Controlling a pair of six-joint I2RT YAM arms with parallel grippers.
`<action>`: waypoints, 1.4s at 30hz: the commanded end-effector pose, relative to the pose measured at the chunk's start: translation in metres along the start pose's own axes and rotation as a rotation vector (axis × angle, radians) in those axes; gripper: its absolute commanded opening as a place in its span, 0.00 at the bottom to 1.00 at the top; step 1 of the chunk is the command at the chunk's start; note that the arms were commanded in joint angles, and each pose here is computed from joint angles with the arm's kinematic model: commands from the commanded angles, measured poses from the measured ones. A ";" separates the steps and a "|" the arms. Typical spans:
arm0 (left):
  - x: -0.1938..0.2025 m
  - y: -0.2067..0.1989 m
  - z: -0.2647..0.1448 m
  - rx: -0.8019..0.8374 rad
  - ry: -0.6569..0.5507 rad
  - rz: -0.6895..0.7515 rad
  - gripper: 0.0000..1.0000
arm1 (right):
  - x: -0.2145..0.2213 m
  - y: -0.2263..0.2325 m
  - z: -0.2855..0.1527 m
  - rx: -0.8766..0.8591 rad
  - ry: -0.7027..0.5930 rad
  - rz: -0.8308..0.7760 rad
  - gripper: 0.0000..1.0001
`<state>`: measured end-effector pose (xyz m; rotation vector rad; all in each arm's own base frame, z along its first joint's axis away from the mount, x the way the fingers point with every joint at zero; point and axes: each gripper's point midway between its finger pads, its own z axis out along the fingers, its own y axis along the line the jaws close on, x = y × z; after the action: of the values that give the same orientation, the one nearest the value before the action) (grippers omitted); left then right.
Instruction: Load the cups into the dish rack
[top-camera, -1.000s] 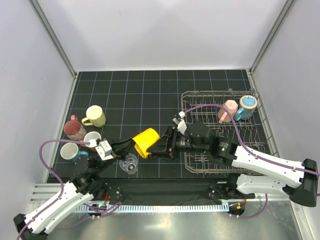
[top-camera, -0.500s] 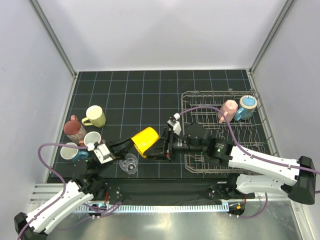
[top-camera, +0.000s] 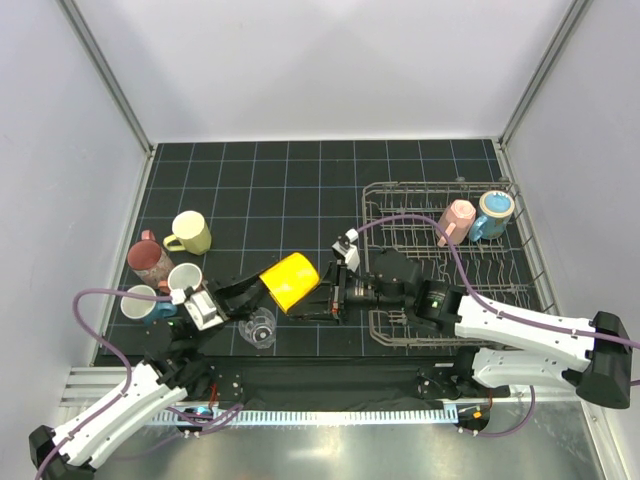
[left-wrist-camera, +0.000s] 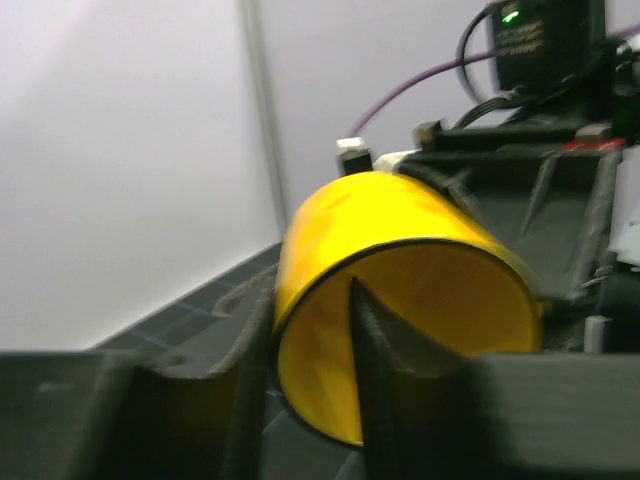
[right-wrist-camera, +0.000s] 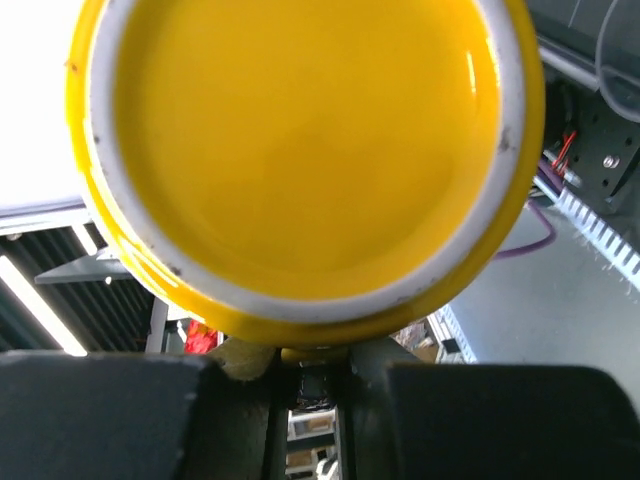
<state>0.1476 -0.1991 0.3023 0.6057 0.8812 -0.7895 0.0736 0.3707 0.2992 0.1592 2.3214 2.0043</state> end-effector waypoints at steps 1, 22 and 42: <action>-0.049 -0.022 0.008 0.118 -0.122 -0.075 0.39 | -0.026 0.037 0.002 -0.147 -0.137 -0.133 0.04; 0.011 0.054 -0.036 -0.586 0.189 -0.636 0.94 | -0.196 -0.059 -0.127 0.593 -0.791 -0.552 0.04; 0.071 0.040 -0.035 -0.755 0.754 -0.709 1.00 | -0.356 -0.186 -0.233 1.184 -1.047 -0.464 0.04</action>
<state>0.1958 -0.1817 0.2150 -0.1088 2.0727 -0.7429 0.3457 0.0764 0.0992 0.4495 2.2872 0.0172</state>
